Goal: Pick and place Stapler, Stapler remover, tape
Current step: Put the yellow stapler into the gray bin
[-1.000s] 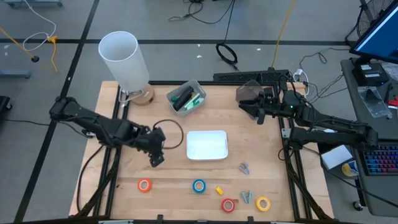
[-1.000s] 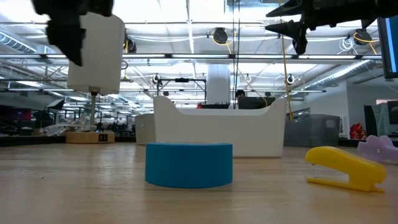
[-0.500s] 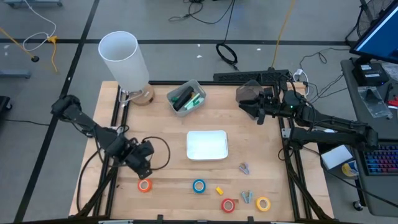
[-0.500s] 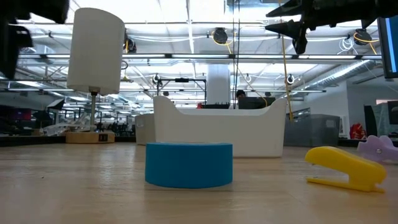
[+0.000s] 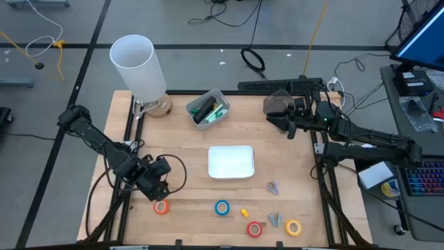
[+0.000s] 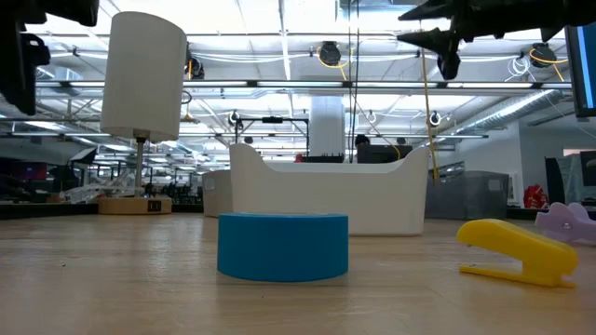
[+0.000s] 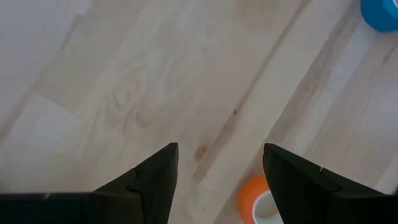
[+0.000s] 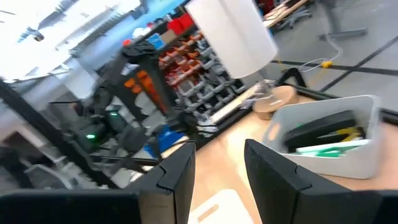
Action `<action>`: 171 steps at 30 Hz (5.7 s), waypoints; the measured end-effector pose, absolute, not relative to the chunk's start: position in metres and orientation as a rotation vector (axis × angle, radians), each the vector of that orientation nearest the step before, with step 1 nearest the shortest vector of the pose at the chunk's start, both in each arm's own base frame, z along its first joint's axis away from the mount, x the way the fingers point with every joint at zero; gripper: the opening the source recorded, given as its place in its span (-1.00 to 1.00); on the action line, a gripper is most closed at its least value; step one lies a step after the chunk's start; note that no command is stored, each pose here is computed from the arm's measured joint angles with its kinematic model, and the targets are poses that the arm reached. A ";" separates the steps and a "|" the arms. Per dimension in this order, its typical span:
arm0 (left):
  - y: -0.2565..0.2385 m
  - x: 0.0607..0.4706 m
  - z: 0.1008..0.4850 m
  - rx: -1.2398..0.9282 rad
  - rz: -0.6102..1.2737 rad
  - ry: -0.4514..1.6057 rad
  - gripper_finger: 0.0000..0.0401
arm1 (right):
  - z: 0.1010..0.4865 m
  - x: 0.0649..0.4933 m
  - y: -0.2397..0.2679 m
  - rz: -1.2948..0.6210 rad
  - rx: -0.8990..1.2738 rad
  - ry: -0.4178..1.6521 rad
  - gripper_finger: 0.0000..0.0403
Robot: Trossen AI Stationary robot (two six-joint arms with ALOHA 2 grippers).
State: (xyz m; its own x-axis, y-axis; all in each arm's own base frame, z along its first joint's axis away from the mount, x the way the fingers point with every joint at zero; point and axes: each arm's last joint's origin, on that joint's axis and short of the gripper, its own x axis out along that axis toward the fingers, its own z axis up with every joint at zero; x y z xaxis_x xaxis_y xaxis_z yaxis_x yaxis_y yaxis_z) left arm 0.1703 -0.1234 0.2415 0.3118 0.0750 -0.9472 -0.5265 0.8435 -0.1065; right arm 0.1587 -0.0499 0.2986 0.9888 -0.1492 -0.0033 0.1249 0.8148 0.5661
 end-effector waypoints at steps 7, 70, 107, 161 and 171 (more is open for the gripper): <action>-0.117 0.175 0.242 -0.404 0.482 1.105 0.17 | 0.310 0.164 -0.023 0.082 0.585 -0.093 -0.36; -0.031 0.114 0.195 -0.377 -0.023 0.388 -0.32 | 0.300 0.282 0.176 -0.218 0.986 0.771 -0.35; -0.031 0.114 0.195 -0.367 -0.011 0.390 -0.32 | 0.182 0.266 0.177 -0.464 1.525 1.045 -0.35; -0.030 0.113 0.193 -0.304 -0.016 0.414 -0.32 | 0.213 0.315 0.198 -0.366 1.346 1.225 -0.35; -0.030 0.114 0.193 -0.312 -0.014 0.412 -0.32 | 0.223 0.316 0.200 -0.280 1.397 1.208 -0.35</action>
State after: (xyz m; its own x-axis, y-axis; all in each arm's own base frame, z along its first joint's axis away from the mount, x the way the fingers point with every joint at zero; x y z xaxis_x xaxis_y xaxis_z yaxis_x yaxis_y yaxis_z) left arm 0.1135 -0.0304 0.1927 0.9168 -0.0764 -0.3920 -0.0493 0.9524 -0.3009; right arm 0.3158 0.2004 0.2230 0.4301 0.4818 -0.7635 0.7687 0.2480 0.5896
